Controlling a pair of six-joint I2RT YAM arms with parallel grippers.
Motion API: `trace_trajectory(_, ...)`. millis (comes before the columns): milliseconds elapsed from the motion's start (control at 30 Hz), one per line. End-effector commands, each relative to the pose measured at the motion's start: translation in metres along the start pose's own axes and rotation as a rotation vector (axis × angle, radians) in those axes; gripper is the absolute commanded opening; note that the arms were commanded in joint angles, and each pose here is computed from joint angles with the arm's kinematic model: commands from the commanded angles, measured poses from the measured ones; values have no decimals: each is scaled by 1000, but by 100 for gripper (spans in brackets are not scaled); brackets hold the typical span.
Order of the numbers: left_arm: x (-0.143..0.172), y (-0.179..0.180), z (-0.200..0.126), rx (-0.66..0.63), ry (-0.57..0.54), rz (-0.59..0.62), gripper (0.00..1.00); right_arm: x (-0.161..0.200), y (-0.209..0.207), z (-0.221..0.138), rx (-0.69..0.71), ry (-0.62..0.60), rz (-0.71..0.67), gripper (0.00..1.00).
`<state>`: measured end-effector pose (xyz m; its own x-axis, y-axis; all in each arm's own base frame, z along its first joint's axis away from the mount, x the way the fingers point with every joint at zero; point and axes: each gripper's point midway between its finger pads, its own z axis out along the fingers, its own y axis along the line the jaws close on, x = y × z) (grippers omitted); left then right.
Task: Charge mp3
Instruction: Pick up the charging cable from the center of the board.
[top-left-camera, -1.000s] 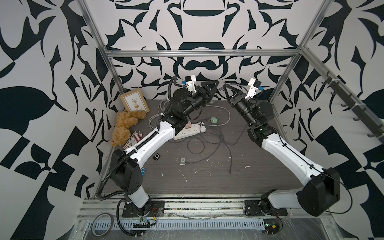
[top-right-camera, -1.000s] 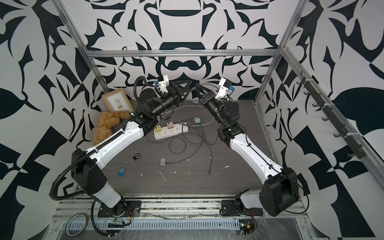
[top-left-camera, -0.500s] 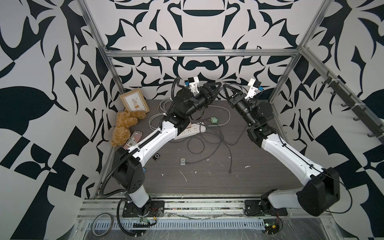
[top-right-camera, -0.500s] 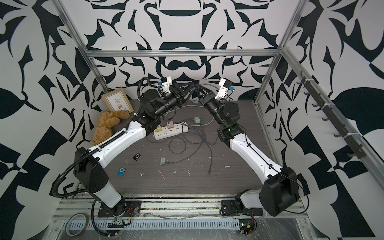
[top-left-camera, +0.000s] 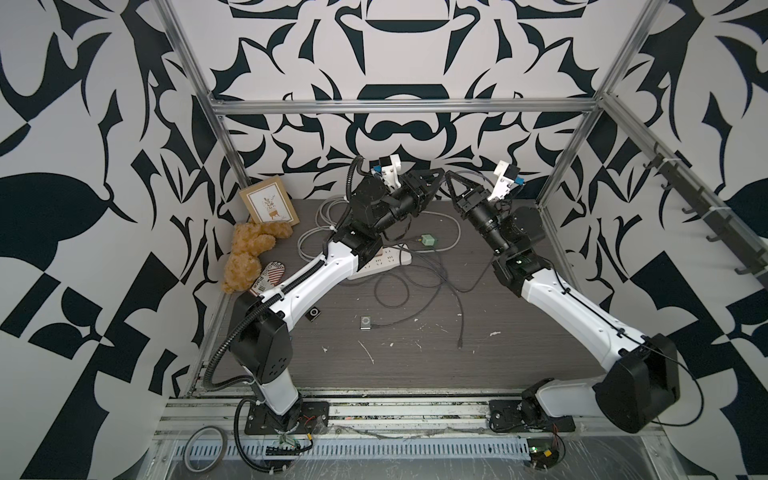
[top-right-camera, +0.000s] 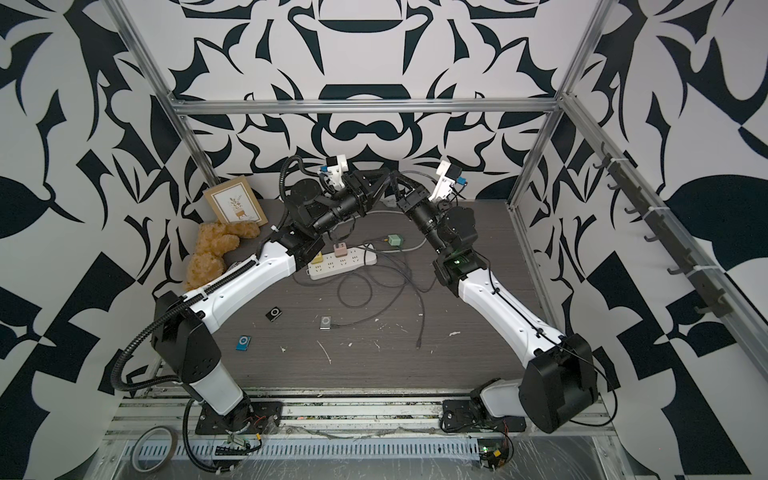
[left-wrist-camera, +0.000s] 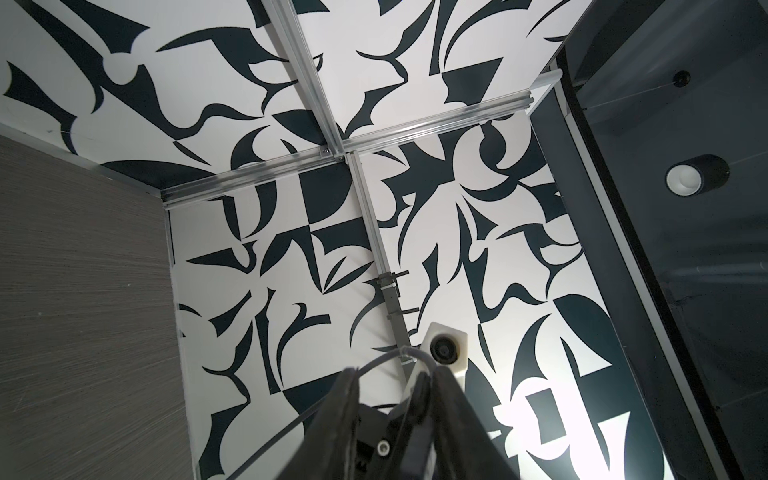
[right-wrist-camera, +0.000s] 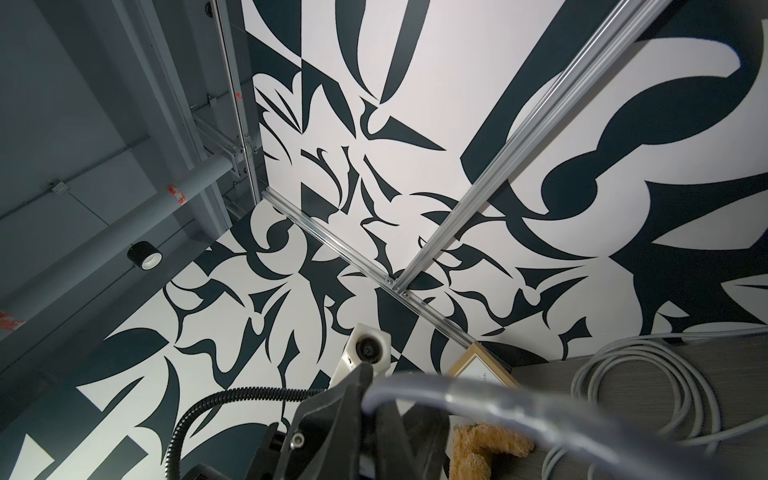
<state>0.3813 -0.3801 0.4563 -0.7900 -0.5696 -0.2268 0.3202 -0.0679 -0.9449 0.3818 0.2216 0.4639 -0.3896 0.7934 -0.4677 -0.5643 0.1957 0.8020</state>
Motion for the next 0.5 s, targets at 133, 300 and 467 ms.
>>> trace_trajectory(133,4,-14,6,68,23,-6,19,-7,30,-7,-90,-44,-5,0)
trace_trajectory(300,5,-12,4,56,28,-7,6,-5,25,-13,-75,-51,2,0)
trace_trajectory(467,6,-15,4,68,48,-9,0,-4,24,-17,-67,-45,4,0)
